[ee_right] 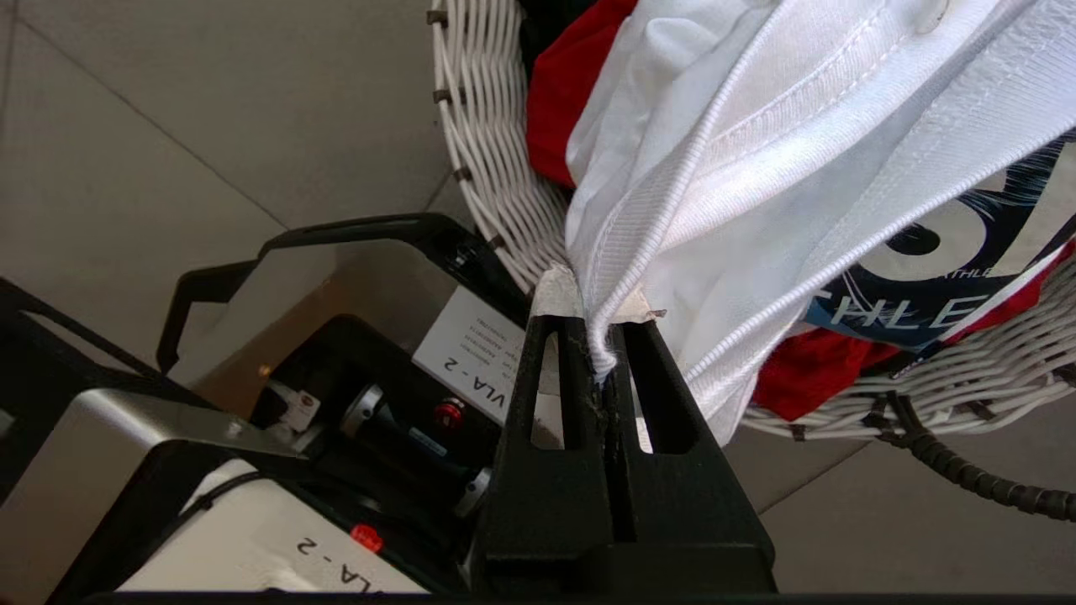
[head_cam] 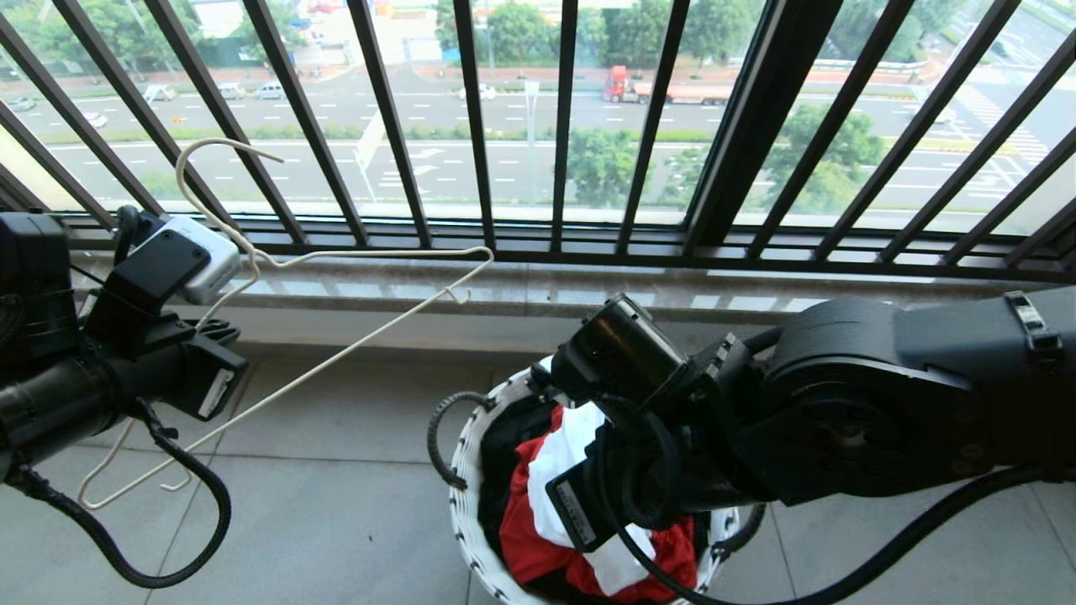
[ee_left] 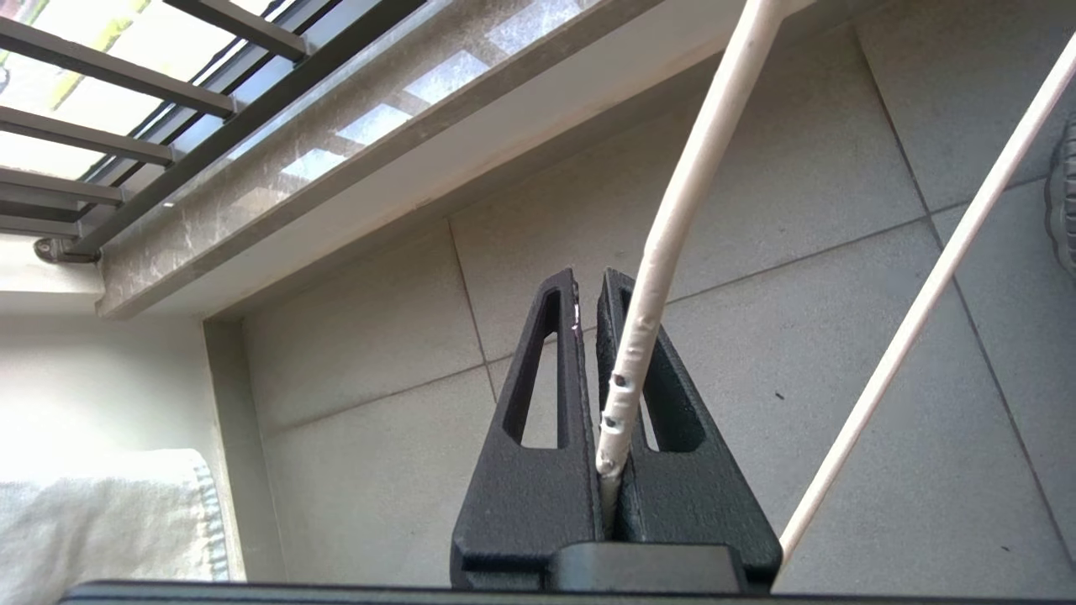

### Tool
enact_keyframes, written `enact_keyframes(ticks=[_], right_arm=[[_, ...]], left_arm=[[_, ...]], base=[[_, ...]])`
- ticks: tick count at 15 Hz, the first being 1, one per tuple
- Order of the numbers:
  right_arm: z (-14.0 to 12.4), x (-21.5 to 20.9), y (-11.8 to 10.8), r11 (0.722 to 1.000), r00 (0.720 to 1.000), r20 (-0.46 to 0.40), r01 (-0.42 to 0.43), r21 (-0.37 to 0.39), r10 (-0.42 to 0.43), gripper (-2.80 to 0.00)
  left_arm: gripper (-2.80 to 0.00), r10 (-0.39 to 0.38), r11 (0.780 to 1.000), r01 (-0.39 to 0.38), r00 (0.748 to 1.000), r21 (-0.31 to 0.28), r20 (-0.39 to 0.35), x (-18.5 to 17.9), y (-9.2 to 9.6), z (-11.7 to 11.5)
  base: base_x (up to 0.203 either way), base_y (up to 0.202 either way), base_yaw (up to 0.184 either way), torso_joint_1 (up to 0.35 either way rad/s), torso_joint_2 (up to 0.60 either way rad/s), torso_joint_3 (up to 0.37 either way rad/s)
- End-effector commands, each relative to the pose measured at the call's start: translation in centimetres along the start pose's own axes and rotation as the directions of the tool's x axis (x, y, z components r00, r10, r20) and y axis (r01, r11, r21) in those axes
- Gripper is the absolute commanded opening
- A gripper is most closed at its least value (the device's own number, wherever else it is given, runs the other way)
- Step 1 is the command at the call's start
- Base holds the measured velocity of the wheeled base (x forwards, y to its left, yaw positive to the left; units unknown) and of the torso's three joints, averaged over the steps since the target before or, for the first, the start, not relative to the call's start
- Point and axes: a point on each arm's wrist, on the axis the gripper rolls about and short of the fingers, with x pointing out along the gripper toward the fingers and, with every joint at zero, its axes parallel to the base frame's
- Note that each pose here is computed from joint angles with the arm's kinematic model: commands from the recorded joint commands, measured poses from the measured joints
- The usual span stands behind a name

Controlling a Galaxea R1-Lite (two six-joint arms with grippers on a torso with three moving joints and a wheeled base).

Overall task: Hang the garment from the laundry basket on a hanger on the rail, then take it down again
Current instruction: Pick up clothes from the basket

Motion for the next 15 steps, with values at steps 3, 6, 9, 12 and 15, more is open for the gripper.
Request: enact_keyframes(ticks=[3, 6, 9, 12, 15], right_arm=[[-2.4, 0.0, 3.1, 0.997, 0.992, -0.107, -0.075, -0.003, 0.074, -2.80], [-3.7, 2.0, 3.3, 0.998, 0.982, -0.183, -0.053, 0.016, 0.055, -2.80], [-4.0, 3.2, 3.4, 0.999, 0.978, -0.204, -0.040, 0.021, 0.044, -2.80], [-4.0, 3.1, 3.3, 0.999, 0.981, -0.191, -0.040, 0.022, 0.043, 0.00], [-3.6, 1.7, 3.3, 0.998, 0.986, -0.159, -0.055, 0.023, 0.058, 0.00]], left_arm=[[-2.80, 0.002, 1.000, -0.002, 1.000, 0.002, 0.001, 0.0, 0.0, 0.0], [-2.80, 0.002, 1.000, -0.002, 1.000, 0.004, 0.000, 0.0, 0.0, 0.0], [-2.80, 0.002, 1.000, -0.002, 1.000, 0.004, 0.000, 0.0, 0.0, 0.0], [-2.80, 0.002, 1.000, -0.002, 1.000, 0.004, 0.000, 0.0, 0.0, 0.0], [-2.80, 0.003, 1.000, -0.003, 1.000, 0.003, 0.002, -0.1, 0.0, 0.0]], base=[[0.000, 0.000, 0.000, 0.000, 0.00, 0.000], [0.000, 0.000, 0.000, 0.000, 0.00, 0.000], [0.000, 0.000, 0.000, 0.000, 0.00, 0.000], [0.000, 0.000, 0.000, 0.000, 0.00, 0.000], [0.000, 0.000, 0.000, 0.000, 0.00, 0.000]])
